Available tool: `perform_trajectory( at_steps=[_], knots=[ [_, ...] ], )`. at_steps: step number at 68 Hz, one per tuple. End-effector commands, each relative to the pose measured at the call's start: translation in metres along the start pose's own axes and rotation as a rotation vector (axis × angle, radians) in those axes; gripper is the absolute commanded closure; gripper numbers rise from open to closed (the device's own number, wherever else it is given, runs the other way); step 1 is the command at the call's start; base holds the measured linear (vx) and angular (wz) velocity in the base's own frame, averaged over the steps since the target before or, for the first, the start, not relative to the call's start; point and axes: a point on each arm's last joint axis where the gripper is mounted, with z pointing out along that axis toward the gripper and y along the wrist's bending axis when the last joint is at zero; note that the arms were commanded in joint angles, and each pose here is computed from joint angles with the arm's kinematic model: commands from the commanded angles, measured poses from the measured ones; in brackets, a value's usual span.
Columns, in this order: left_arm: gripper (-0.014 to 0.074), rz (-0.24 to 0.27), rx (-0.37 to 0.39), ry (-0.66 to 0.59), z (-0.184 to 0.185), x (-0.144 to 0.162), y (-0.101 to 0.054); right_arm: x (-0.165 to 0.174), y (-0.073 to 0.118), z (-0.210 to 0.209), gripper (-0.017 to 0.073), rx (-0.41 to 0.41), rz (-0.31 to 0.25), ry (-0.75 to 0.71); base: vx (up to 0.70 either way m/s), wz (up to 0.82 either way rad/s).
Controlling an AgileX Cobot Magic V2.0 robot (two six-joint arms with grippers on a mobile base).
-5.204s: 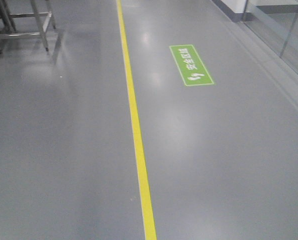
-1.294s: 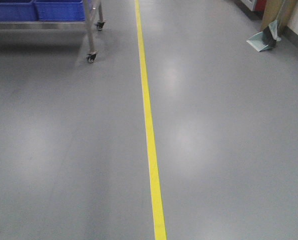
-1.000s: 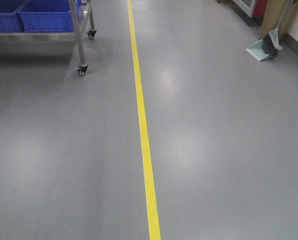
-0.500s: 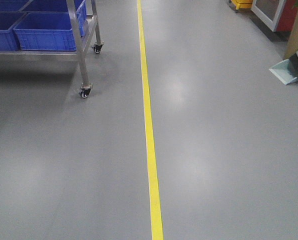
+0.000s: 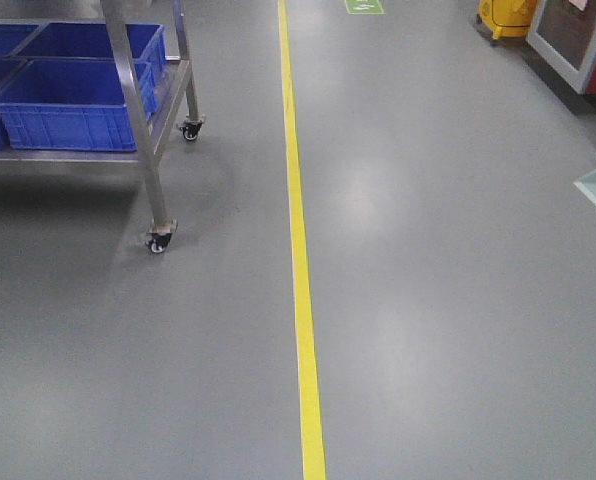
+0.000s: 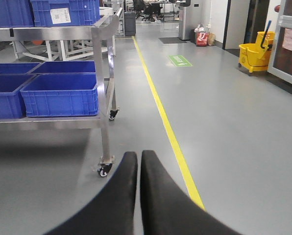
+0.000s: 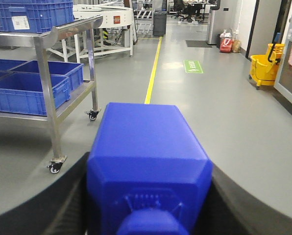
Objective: Pour parts from conveyor to right shelf
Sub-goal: 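Continue driving past the steel cart of blue bins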
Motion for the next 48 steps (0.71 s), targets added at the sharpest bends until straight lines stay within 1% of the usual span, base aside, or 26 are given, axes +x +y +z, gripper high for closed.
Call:
perform_trajectory(
  at_steps=[1,48],
  knots=[
    [0.0600,-0.008,0.008,-0.096,-0.0021,-0.0130,-0.0006,-0.0135,-0.0030,-0.0012,0.0565,0.032,0.000,-0.078,0.62,0.06],
    [0.0600,-0.008,0.008,-0.096,-0.0021,-0.0130,-0.0006,-0.0135,-0.0030,-0.0012,0.0565,0.032,0.000,-0.078,0.60,0.15]
  ],
)
